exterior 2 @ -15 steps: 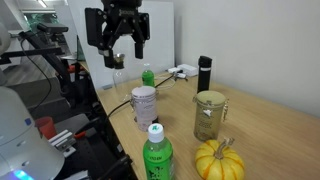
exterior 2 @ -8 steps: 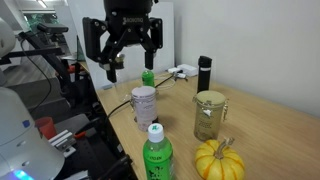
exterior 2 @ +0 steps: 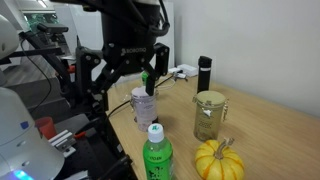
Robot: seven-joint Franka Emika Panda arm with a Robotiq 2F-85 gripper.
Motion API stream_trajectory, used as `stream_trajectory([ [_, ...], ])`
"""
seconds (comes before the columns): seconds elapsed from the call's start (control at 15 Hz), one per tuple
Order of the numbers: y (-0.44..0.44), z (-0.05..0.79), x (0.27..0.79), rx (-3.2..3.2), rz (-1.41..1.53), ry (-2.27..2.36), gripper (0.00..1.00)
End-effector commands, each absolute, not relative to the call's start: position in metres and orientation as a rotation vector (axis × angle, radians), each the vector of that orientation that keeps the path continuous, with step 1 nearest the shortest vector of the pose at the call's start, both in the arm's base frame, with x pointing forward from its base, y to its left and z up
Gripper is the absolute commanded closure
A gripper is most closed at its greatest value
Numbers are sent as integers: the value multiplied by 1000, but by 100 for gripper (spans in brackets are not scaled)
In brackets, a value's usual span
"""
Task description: Move the green bottle to the left
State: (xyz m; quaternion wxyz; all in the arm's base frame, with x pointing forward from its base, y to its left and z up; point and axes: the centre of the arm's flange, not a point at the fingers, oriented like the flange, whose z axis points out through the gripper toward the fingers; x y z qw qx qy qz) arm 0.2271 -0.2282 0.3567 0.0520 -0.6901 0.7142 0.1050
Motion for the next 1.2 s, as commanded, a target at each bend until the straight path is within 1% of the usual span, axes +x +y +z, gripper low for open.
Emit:
stream_trajectory([
  [0.0, -227, 322, 223, -2130, 393, 2225, 0],
  [0.13, -230, 309, 226, -2159, 410, 2247, 0],
  [0.2, -233, 327, 229, -2140, 411, 2209, 0],
  [0.8, -235, 322, 234, -2130, 423, 2195, 0],
  [1.13, -243, 310, 243, -2132, 370, 2187, 0],
])
